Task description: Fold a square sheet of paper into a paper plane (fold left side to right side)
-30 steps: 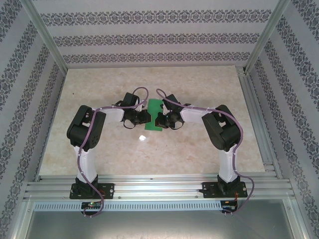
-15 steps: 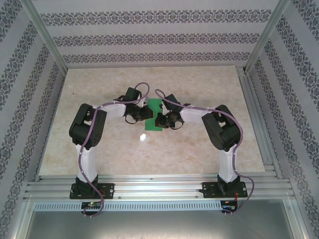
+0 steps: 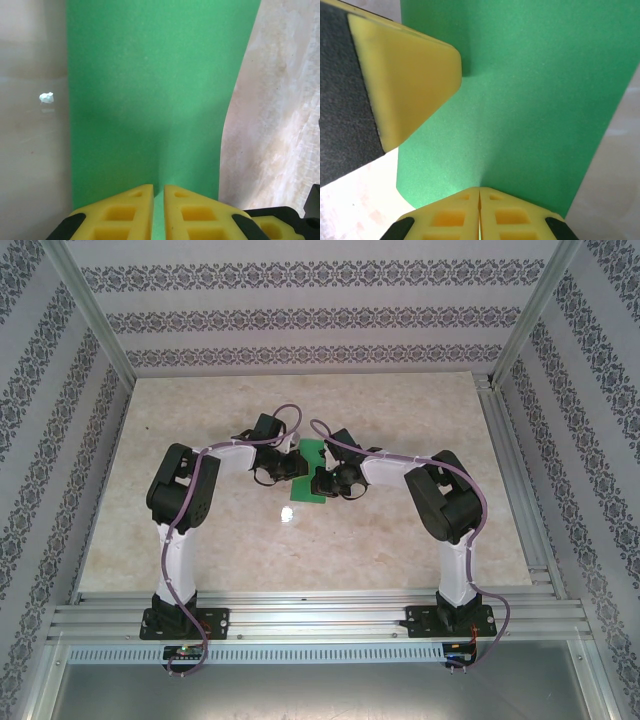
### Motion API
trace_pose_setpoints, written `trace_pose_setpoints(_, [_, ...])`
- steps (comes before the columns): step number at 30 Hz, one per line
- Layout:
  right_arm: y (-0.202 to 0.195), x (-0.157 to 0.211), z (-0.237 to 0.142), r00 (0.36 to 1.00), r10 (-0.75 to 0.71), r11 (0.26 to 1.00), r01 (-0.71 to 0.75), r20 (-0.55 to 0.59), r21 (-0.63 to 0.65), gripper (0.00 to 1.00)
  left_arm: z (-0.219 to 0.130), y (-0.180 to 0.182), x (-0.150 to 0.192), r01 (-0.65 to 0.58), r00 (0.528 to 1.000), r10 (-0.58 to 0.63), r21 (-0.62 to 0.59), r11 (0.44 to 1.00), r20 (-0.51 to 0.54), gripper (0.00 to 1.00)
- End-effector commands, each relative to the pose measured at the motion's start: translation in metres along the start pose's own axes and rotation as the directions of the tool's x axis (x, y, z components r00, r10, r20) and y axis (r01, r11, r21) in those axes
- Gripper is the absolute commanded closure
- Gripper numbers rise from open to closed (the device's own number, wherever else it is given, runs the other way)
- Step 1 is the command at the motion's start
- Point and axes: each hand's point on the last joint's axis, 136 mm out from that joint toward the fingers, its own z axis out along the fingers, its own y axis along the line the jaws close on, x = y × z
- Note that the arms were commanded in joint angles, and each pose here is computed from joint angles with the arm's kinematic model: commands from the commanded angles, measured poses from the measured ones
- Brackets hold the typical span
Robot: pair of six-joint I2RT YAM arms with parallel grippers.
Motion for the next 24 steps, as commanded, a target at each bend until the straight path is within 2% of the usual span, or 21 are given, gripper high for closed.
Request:
trace_pose_setpoints(1, [-0.047,0.041,0.02,0.992,0.039,0.984,-0.016,-0.124,0.177,0.92,-0.001,0.022,-0.02,0.023,0.999,-0.021,-0.043,0.999,0.05,0.85])
trace_pose_setpoints(9, [-0.05,0.044,0.019,0.991,0.034,0.98,-0.007,-0.133,0.198,0.92,-0.014,0.029,-0.042,0.029,0.996,-0.024,-0.06,0.998,0.09,0.84])
trace_pose_setpoints(18, [-0.052,0.046,0.018,0.99,0.035,0.979,-0.006,-0.137,0.202,0.92,-0.01,0.041,-0.069,0.025,0.994,-0.015,-0.097,0.995,0.108,0.83])
trace_pose_setpoints(21, [-0.052,0.047,0.018,0.99,0.035,0.98,-0.006,-0.138,0.2,0.92,-0.021,0.044,-0.08,0.029,0.991,-0.014,-0.112,0.993,0.135,0.83])
trace_pose_setpoints(24, [-0.051,0.046,0.018,0.99,0.033,0.98,-0.006,-0.138,0.197,0.92,-0.042,0.031,-0.088,0.012,0.984,0.002,-0.079,0.997,0.176,0.83])
